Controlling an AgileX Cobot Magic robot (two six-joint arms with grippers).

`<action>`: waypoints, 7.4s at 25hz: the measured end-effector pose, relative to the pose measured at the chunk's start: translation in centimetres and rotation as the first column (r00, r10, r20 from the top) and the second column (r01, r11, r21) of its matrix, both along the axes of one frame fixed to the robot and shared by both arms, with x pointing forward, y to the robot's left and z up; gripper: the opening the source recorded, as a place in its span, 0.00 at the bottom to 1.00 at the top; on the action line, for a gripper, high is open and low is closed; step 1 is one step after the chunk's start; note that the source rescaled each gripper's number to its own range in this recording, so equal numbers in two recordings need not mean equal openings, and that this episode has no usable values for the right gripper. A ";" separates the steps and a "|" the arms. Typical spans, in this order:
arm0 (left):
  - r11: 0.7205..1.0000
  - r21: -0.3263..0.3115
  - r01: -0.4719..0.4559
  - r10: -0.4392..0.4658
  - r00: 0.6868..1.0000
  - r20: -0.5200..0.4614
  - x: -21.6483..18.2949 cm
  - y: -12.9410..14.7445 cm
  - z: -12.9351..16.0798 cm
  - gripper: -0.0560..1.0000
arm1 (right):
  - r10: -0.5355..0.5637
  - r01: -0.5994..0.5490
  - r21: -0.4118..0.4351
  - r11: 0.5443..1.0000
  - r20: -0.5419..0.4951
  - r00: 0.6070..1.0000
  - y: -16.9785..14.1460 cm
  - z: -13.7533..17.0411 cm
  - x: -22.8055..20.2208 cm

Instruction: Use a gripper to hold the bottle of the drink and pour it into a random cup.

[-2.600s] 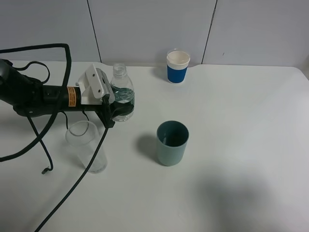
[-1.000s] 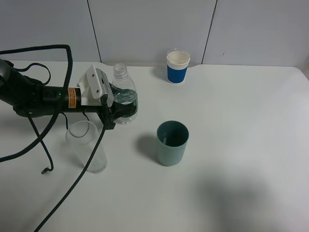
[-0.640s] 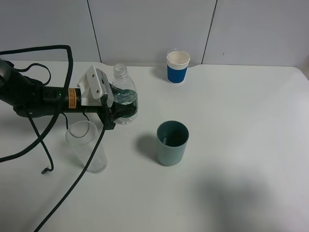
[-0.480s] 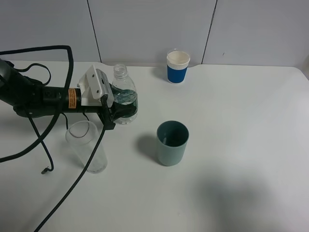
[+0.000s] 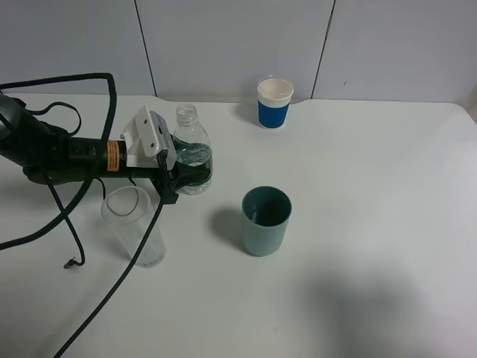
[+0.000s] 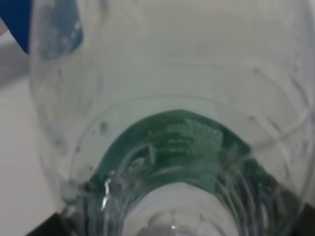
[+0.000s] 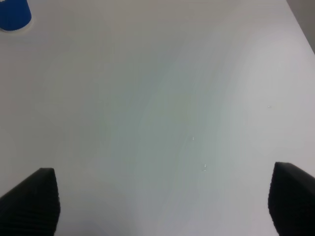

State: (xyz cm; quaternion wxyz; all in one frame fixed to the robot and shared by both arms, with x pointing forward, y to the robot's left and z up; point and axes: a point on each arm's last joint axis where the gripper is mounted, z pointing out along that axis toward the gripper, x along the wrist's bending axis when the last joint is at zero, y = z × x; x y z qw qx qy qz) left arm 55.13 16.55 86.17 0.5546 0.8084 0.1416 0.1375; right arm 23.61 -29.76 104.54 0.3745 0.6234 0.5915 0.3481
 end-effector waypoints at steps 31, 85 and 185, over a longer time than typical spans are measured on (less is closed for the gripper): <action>0.998 -0.047 -0.048 0.044 0.996 -0.075 0.2 0.0 0.1 0.69 | 0.000 0.000 0.000 1.000 0.000 1.000 0.0 0.0 0.0; 0.771 0.112 -0.627 0.636 0.766 -0.095 -5.2 5.9 11.4 0.77 | 0.000 0.000 0.000 1.000 0.000 1.000 0.0 0.0 0.0; 0.289 -0.019 -0.957 0.951 0.289 -0.104 -31.6 14.2 21.3 0.92 | 0.000 0.000 0.000 1.000 0.000 1.000 0.0 0.0 0.0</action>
